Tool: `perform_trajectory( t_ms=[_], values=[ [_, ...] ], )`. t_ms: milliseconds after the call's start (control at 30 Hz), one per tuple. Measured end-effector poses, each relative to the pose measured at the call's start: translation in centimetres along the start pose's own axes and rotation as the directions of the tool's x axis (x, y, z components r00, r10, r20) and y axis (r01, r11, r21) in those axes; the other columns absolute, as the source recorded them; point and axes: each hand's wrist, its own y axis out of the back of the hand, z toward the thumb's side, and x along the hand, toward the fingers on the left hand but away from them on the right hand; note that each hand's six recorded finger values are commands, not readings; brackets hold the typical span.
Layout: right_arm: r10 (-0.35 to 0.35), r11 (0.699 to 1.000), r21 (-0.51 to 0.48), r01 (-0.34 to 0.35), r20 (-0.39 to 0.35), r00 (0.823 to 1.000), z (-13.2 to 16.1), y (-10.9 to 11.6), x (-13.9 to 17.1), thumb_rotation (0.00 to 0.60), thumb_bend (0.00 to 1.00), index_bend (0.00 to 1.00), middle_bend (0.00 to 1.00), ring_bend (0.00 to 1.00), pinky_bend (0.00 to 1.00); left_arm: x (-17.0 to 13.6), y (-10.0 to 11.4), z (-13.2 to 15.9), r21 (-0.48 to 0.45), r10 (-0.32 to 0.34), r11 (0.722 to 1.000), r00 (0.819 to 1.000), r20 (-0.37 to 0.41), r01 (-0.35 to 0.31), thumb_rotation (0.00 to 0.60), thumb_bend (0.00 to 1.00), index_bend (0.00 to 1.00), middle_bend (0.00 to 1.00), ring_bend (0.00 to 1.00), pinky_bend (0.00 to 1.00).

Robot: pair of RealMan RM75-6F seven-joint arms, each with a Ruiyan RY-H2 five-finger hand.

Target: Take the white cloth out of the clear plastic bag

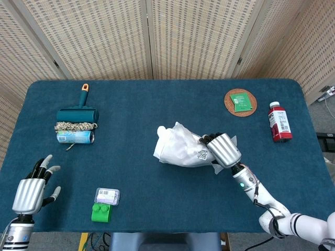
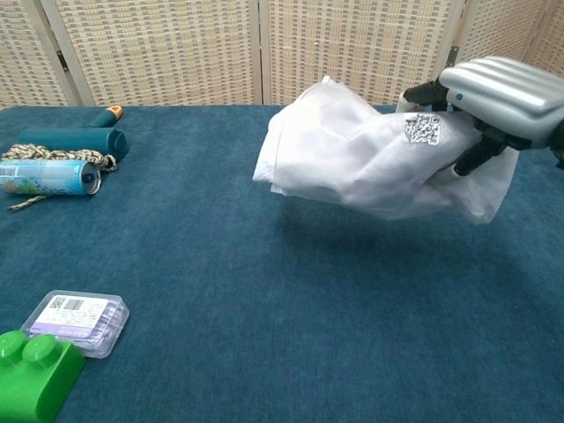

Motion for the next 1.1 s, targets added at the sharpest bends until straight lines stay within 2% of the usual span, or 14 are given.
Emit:
perform_trajectory(
  t_ms=[133, 267, 467, 767, 967, 1100],
  values=[
    [-0.088, 0.996, 0.006, 0.088, -0.044, 0.995, -0.3, 1.0, 0.4, 0.600, 0.58, 0.55, 0.62, 0.59, 0.71, 1.2, 1.0, 1.3, -0.028, 0.019, 0.999, 0.999, 0.035, -0.018, 0.600, 0.32, 0.27, 0.07, 0.08, 0.35],
    [-0.170, 0.985, -0.002, 0.171, -0.092, 0.981, -0.2, 1.6, 0.8, 0.600, 0.58, 0.55, 0.62, 0.59, 0.71, 2.6, 2.0, 3.0, -0.057, 0.043, 0.998, 0.996, 0.078, -0.039, 0.600, 0.32, 0.27, 0.07, 0.08, 0.35],
    [-0.251, 0.968, -0.046, 0.247, -0.135, 0.959, 0.3, 2.0, 1.1, 0.600, 0.59, 0.55, 0.62, 0.59, 0.71, 4.6, 3.6, 5.5, -0.112, 0.095, 0.991, 0.987, 0.132, -0.080, 0.600, 0.32, 0.27, 0.07, 0.08, 0.35],
    [-0.292, 0.956, -0.083, 0.282, -0.148, 0.945, 0.8, 2.2, 1.2, 0.600, 0.59, 0.55, 0.62, 0.59, 0.71, 6.2, 4.9, 8.0, -0.216, 0.171, 0.967, 0.970, 0.173, -0.132, 0.600, 0.32, 0.26, 0.07, 0.08, 0.35],
    [-0.313, 0.948, -0.107, 0.298, -0.168, 0.935, 1.7, 2.4, 0.8, 0.600, 0.59, 0.55, 0.62, 0.59, 0.71, 7.0, 6.1, 10.2, -0.299, 0.231, 0.941, 0.947, 0.221, -0.160, 0.600, 0.31, 0.26, 0.07, 0.08, 0.35],
    [-0.324, 0.944, -0.121, 0.306, -0.177, 0.929, 2.3, 2.5, 0.4, 0.600, 0.59, 0.55, 0.62, 0.59, 0.71, 7.4, 7.0, 11.7, -0.347, 0.259, 0.924, 0.931, 0.258, -0.161, 0.600, 0.26, 0.26, 0.04, 0.07, 0.35]
  ],
)
